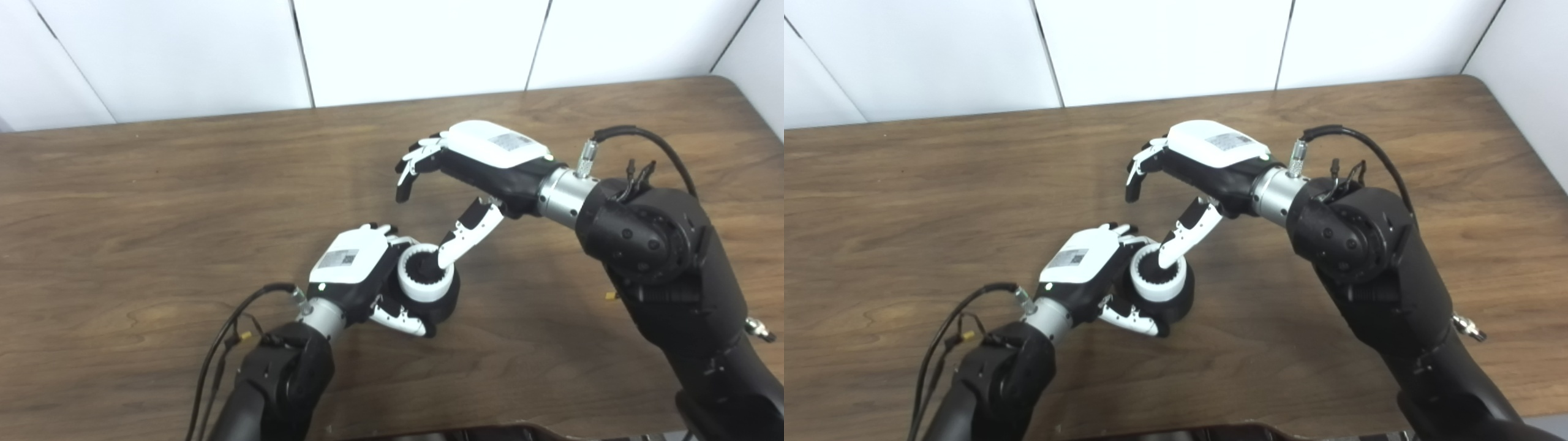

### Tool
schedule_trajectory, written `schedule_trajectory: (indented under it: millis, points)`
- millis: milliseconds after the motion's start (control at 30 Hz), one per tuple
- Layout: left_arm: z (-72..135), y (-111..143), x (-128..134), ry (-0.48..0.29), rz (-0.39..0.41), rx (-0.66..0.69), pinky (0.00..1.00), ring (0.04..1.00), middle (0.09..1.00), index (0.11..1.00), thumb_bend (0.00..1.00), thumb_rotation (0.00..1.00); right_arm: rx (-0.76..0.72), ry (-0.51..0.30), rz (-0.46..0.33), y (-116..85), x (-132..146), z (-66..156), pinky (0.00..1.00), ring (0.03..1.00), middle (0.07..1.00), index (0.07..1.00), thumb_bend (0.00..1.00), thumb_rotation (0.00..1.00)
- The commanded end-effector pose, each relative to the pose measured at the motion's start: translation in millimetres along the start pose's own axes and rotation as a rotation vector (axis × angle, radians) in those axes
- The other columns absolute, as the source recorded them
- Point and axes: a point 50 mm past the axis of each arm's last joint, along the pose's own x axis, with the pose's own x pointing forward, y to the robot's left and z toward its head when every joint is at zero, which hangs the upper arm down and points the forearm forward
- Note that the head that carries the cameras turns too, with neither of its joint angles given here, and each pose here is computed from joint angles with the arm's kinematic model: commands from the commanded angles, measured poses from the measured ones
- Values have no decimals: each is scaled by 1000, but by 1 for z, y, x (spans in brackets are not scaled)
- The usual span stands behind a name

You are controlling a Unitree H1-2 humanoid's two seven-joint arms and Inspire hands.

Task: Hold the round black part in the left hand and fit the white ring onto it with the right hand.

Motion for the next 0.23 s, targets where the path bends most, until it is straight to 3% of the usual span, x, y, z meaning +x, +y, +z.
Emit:
schedule_trajectory:
  millis: [0, 200]
  points:
    - [-7, 0, 0, 66, -42, 19, 1000, 972, 901, 883, 1000, 377, -22, -11, -74, -14, -3, 3, 983, 930, 848, 640, 1000, 463]
    - [-9, 5, 2, 94, -71, 29, 1000, 983, 930, 908, 1000, 405, -16, -6, -78, -13, -4, 2, 1000, 934, 848, 623, 1000, 443]
